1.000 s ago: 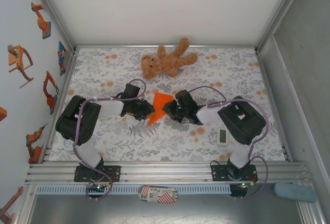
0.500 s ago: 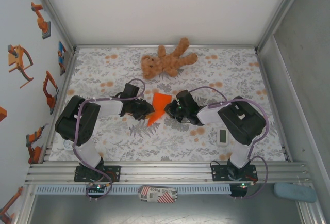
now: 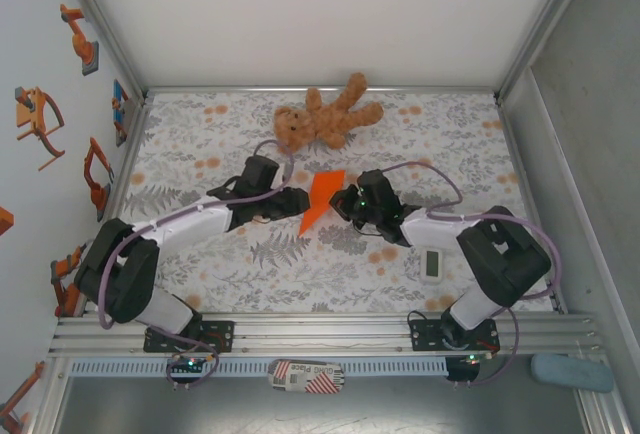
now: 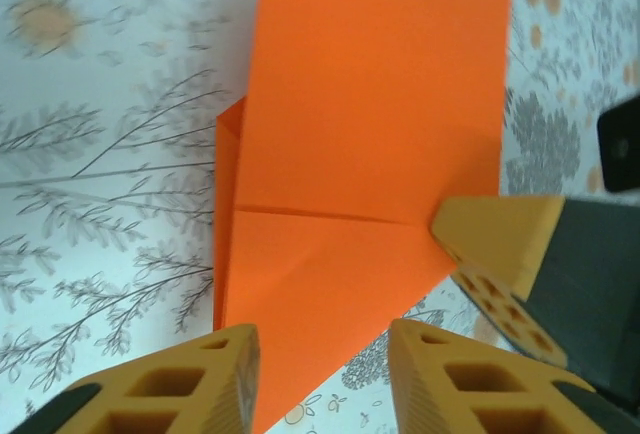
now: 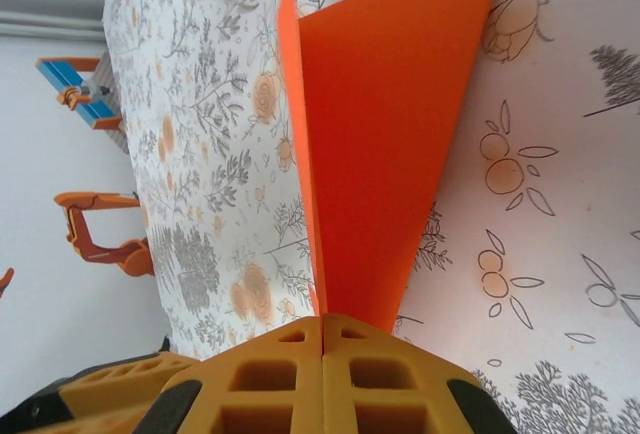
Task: Fold a paper plane with a square sheet of paper (pick it up from the middle)
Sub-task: Fold the wing for the fifth time at the center of the table.
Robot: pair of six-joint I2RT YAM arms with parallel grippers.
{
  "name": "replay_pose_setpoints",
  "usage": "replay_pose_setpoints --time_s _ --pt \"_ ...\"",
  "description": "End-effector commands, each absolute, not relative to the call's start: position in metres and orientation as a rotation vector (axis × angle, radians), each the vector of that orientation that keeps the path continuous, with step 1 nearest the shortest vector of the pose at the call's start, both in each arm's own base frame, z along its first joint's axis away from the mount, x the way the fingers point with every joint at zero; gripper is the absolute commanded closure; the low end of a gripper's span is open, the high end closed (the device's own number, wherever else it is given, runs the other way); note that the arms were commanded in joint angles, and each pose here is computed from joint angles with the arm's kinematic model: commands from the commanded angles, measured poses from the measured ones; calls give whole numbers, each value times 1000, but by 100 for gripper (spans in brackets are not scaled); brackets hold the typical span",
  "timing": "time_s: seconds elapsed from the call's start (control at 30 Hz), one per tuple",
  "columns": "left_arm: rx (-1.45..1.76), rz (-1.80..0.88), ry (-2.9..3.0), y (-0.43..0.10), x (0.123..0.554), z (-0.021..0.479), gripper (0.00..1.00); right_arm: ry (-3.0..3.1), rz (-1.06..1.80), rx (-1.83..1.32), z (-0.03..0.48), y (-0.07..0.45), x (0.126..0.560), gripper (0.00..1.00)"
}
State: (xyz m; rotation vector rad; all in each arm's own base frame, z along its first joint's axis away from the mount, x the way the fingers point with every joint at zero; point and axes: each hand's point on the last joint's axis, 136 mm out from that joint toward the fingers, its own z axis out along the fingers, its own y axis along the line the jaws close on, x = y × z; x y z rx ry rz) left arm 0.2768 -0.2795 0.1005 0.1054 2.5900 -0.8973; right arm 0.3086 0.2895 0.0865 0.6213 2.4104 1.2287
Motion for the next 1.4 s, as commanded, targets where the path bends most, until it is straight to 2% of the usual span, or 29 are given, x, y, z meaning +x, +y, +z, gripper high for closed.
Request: replay_pose_setpoints --time_s 0.0,0.17,0.37,0.5,0.73,1.1,1.37 --pt "343 -718 2487 -283 279 105 55 2415 1141 707 83 270 306 100" --pt "628 -609 2330 -307 271 108 42 2430 1108 775 88 256 302 100" --pt "814 -505 2225 -327 268 99 37 2431 1088 828 92 245 300 100" --pt "931 -487 2152 -341 260 93 37 2437 1101 853 92 244 300 100" --pt "1033 -456 2055 -351 258 83 43 2449 1121 888 87 246 300 100" --pt "1064 -382 2081 -356 262 61 44 2465 1149 909 85 244 302 100" --pt "1078 -382 2063 -360 261 59 52 2490 1136 920 80 243 300 100"
